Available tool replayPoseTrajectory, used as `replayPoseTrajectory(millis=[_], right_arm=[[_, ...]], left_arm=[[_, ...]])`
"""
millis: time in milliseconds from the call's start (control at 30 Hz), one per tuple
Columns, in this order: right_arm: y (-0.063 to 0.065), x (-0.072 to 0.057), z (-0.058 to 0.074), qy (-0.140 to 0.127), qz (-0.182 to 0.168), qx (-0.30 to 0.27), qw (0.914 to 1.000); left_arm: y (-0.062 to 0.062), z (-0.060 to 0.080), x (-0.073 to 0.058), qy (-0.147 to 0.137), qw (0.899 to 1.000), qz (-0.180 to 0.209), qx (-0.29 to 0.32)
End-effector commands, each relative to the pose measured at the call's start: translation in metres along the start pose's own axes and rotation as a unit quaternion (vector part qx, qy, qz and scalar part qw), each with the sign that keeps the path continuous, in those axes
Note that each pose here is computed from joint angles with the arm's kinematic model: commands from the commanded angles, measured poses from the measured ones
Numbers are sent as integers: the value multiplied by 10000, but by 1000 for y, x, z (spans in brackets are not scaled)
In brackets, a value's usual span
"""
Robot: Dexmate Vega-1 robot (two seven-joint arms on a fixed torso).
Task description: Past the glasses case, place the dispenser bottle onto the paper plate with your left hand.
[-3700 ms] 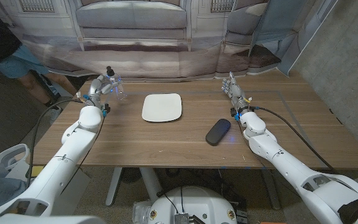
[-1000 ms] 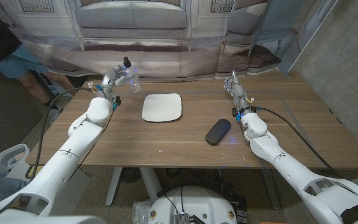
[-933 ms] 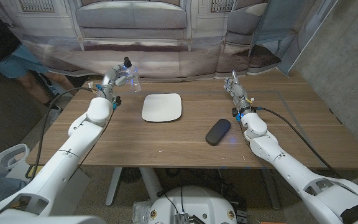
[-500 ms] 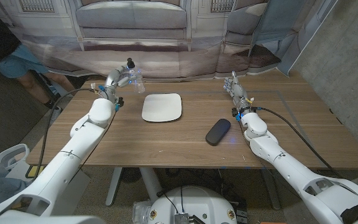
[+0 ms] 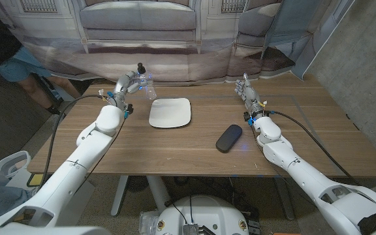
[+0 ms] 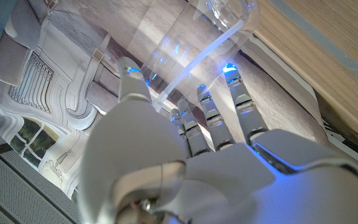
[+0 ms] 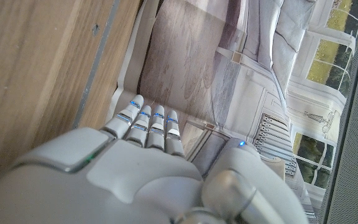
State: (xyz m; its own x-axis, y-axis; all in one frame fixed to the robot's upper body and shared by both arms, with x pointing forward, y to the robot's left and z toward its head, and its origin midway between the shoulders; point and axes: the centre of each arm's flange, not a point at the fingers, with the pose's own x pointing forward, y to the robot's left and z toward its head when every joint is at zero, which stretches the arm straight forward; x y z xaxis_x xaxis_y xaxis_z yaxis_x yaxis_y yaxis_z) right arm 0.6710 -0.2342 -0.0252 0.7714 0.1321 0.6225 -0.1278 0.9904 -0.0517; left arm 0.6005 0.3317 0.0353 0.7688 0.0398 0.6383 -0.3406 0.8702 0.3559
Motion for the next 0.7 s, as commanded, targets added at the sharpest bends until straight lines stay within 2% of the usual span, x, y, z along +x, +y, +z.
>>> replayPoseTrajectory(millis=[33, 500, 700], right_arm=[[1, 3, 2, -13, 47, -35, 10000], [3, 3, 3, 9, 64, -59, 10000], [2, 3, 3, 22, 22, -40, 10000]], left_arm=[[-8, 3, -8, -29, 9999, -45, 90], [-11, 5, -12, -66, 9999, -141, 60], [-17, 5, -11, -68, 9996, -254, -26]])
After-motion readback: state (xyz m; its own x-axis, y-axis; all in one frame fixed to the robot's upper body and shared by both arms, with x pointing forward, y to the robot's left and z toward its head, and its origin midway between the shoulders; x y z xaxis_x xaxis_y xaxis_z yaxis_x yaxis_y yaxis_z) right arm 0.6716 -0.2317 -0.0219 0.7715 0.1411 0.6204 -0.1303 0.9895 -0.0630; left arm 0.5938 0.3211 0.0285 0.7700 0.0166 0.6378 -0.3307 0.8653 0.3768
